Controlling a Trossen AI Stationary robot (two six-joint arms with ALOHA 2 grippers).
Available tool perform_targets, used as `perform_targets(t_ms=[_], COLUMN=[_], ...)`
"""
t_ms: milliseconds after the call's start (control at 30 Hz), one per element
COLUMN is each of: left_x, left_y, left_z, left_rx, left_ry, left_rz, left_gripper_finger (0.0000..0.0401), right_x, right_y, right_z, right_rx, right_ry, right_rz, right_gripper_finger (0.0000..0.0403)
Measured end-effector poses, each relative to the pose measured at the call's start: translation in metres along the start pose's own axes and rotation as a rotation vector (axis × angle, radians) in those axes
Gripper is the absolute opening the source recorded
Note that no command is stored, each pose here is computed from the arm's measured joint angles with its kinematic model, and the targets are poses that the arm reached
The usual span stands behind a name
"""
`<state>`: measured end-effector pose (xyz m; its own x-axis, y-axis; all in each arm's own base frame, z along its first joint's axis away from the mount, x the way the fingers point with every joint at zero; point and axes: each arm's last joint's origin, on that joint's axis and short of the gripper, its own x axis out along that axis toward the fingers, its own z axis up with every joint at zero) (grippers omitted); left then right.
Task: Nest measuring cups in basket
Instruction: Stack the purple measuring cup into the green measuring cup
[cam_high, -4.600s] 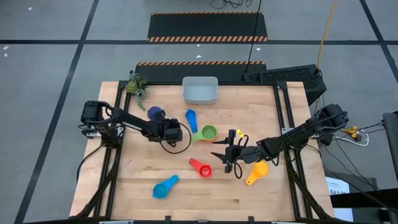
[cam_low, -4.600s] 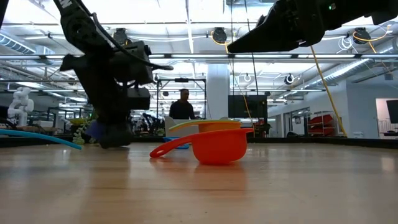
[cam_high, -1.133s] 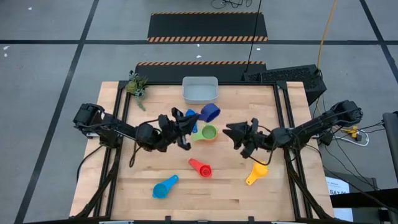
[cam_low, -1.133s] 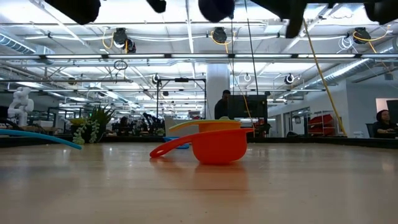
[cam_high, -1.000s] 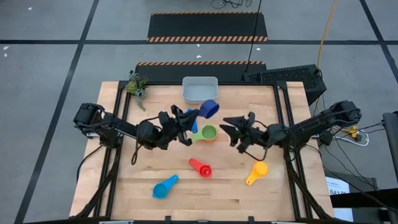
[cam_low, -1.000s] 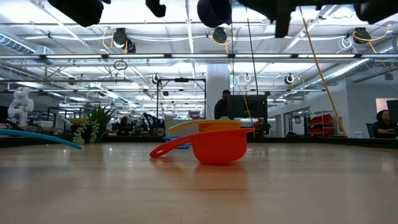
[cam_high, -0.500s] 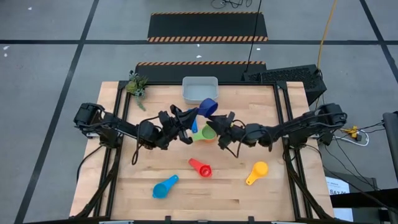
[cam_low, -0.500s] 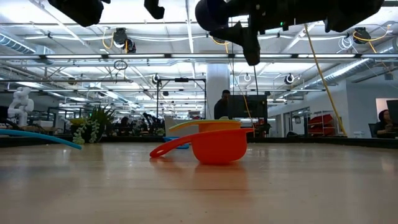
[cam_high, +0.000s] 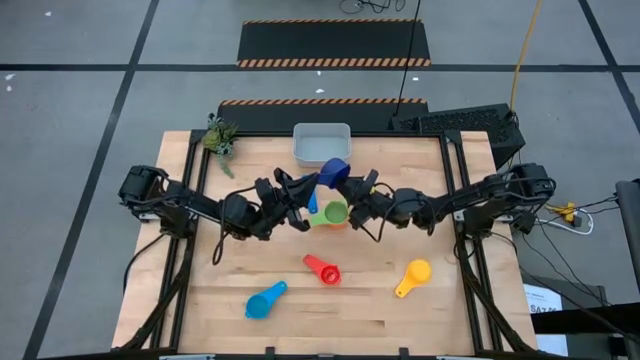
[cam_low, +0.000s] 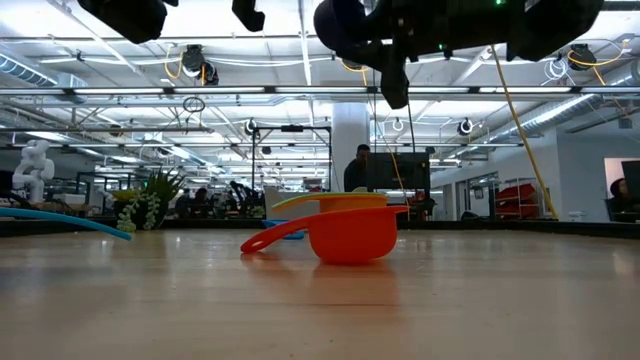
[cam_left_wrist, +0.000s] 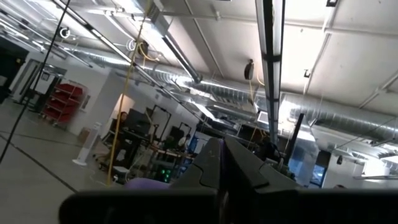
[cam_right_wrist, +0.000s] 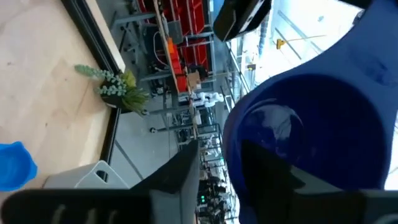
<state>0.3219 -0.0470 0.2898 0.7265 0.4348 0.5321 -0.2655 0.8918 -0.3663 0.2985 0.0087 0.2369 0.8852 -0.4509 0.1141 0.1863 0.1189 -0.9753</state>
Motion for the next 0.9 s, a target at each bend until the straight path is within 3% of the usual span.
perform_targets(t_ms=[233, 400, 500, 633, 767, 900], left_x=[0.000, 0.000, -0.003, -0.009, -0.020, -0.032], left_y=[0.000, -0.001, -0.004, -0.016, -0.027, -0.033], left_z=[0.000, -0.002, -0.002, 0.008, 0.021, 0.035], left_rx=[0.019, 0.034, 0.034, 0.075, 0.200, 0.289], left_ry=[0.004, 0.015, 0.028, 0.063, 0.174, 0.287], left_rz=[0.000, -0.003, -0.013, -0.002, 0.129, 0.270], left_gripper_finger=[0.0005, 0.0032, 0.0083, 0.0179, 0.0263, 0.0303], right_x=[0.001, 0.001, 0.001, -0.002, -0.009, -0.022], right_y=[-0.001, 0.001, 0.000, -0.002, -0.008, -0.016], right_z=[-0.001, -0.001, -0.001, -0.003, -0.006, -0.011], right_rx=[-0.005, 0.007, 0.022, 0.047, 0.079, 0.070], right_ry=[-0.005, -0.018, -0.010, -0.004, 0.001, -0.038], right_rz=[-0.004, 0.011, 0.002, 0.035, 0.116, 0.236], right_gripper_finger=[0.0017, 0.0011, 0.0004, 0.0003, 0.0001, 0.0001])
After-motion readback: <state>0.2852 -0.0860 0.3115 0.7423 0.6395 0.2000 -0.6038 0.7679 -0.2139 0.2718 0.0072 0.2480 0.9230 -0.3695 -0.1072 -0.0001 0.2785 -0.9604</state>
